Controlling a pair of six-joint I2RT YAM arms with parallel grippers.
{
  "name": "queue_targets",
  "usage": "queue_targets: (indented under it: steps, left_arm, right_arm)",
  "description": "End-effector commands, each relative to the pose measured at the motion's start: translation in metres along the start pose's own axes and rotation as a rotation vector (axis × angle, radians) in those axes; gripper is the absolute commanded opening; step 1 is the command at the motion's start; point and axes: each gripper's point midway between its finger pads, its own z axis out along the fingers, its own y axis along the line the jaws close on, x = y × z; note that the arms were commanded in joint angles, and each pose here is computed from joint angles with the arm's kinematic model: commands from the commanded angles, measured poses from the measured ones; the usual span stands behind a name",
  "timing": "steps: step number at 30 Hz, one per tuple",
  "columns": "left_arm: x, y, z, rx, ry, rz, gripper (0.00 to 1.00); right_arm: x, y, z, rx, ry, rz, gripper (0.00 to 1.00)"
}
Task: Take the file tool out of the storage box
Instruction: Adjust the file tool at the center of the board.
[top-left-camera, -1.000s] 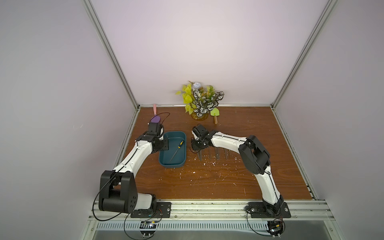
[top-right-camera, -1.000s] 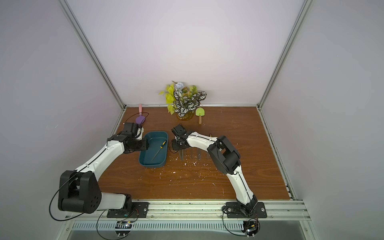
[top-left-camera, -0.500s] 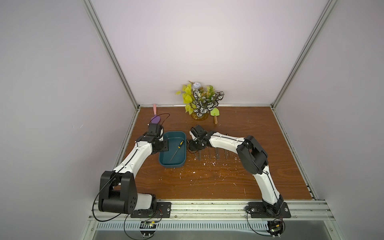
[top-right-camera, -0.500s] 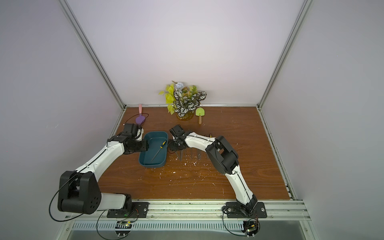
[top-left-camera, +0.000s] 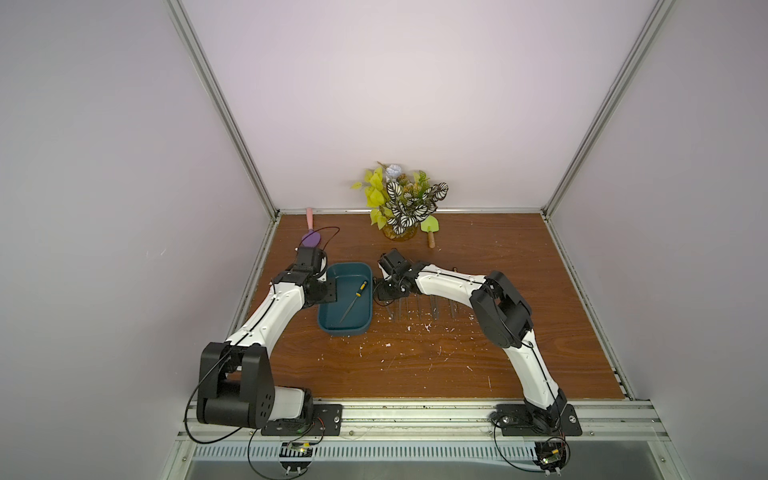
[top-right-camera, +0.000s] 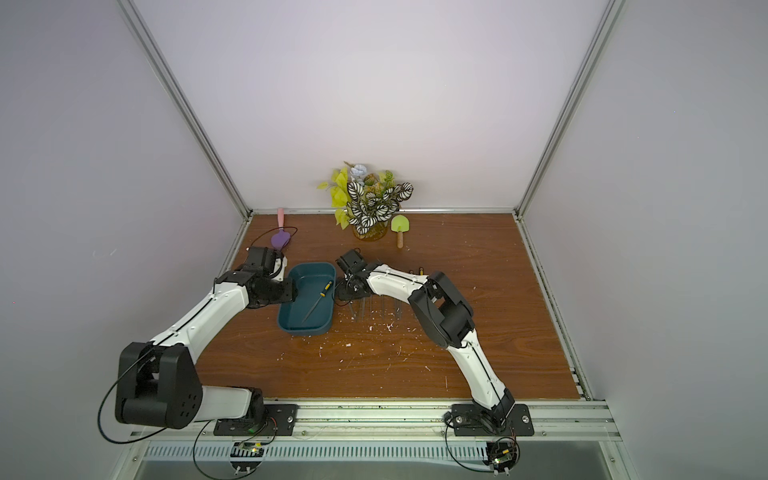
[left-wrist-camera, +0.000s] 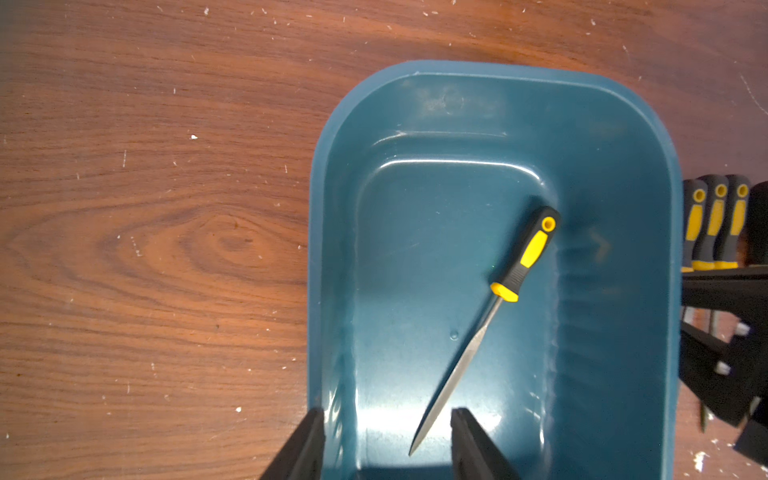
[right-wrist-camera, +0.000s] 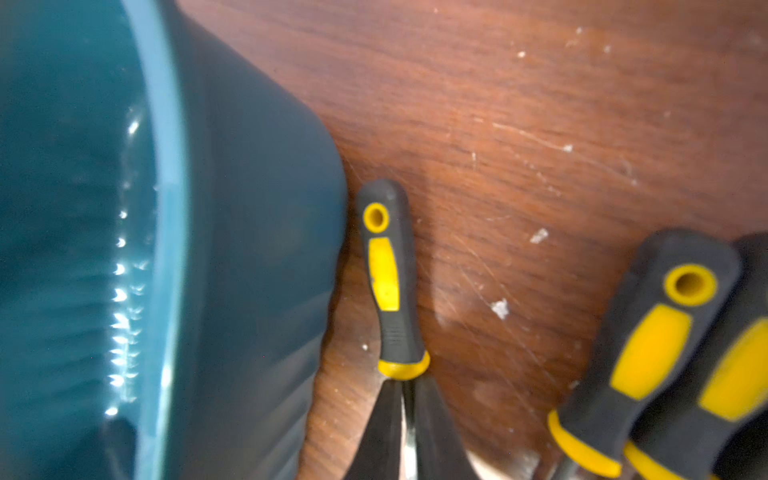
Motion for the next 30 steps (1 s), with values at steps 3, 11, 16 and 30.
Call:
queue_targets:
  steps: [3, 11, 16, 30]
  left_arm:
    - [0.0, 0.005, -0.004, -0.013, -0.011, 0.005, 0.51]
    - [0.002, 0.005, -0.004, -0.01, -0.01, 0.006, 0.51]
    - [0.006, 0.006, -0.004, -0.011, -0.007, 0.006, 0.51]
    - [0.012, 0.005, 0.0, 0.002, 0.003, 0.003, 0.51]
  right_arm:
    - [0.014, -0.011, 0.011, 0.058, 0.038, 0.004, 0.0]
    - [0.012, -0.003, 0.015, -0.03, 0.034, 0.122, 0.0]
    - [0.001, -0.007, 0.003, -0.028, -0.043, 0.19, 0.0]
    - [-0.003, -0.038, -0.017, 0.085, -0.141, 0.279, 0.0]
